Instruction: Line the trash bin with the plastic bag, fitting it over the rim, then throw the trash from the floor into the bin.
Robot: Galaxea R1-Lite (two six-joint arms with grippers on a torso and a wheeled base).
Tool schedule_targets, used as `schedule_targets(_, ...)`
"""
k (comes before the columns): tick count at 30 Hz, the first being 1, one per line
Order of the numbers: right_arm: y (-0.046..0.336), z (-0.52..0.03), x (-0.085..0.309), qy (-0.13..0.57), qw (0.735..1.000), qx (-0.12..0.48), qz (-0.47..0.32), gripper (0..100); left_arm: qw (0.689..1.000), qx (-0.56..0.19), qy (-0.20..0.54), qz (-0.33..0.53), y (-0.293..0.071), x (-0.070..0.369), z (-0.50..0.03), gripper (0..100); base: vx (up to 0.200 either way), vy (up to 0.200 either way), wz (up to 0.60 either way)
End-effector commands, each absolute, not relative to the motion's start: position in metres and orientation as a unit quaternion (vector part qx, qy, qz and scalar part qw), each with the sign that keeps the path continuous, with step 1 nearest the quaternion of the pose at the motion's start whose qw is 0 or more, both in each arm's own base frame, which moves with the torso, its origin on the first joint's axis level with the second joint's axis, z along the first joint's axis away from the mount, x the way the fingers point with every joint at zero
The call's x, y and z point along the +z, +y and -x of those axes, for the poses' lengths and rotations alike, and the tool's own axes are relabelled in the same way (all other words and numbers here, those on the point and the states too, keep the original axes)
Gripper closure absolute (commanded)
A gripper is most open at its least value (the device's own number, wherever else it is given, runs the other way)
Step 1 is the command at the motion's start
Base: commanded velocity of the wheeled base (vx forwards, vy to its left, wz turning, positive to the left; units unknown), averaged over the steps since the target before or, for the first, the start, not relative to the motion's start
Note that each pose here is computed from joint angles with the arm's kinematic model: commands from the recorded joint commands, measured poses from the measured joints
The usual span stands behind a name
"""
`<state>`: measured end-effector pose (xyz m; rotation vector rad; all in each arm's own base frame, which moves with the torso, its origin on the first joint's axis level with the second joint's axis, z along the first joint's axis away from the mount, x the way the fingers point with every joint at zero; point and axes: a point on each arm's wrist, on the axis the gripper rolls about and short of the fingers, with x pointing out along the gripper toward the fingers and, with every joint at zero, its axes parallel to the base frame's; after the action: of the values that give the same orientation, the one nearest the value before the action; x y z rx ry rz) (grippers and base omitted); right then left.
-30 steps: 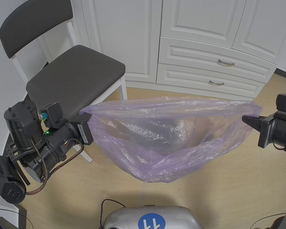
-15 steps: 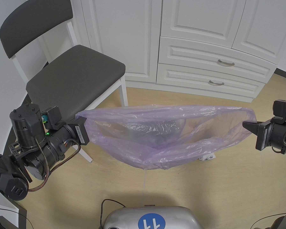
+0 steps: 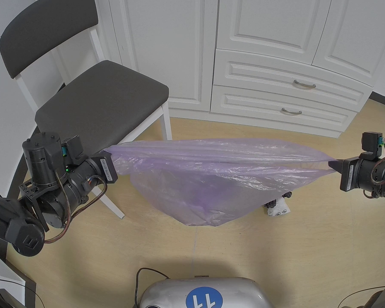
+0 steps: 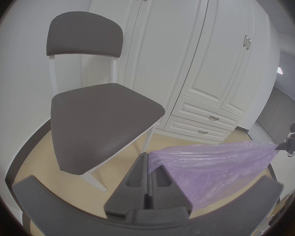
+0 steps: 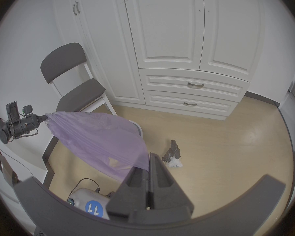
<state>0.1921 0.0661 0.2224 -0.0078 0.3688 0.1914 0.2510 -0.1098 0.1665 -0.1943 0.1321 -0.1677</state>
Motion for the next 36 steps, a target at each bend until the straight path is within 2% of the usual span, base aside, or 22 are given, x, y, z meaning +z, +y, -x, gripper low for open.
schedule_targets(1, 0.065, -0.198, 0.218, 0.193, 0.977, 0.087, 0.006, 100, 0.990, -0.080, 0.068, 0.096, -0.109, 0.164, -0.254, 100, 0.000, 0.000, 0.00)
schedule_targets(18, 0.054, -0.181, 0.222, 0.174, 0.981, 0.082, 0.036, 100, 0.992, -0.057, 0.055, 0.097, -0.092, 0.162, -0.251, 100, 0.000, 0.000, 0.00)
schedule_targets(32, 0.051, -0.180, 0.217, 0.181, 0.979, 0.078, 0.055, 100, 0.990, -0.084, 0.057, 0.101, -0.085, 0.164, -0.249, 100, 0.000, 0.000, 0.00)
schedule_targets(36, 0.048, -0.162, 0.222, 0.157, 0.981, 0.088, 0.069, 100, 0.988, -0.103, 0.055, 0.098, -0.093, 0.163, -0.241, 100, 0.000, 0.000, 0.00)
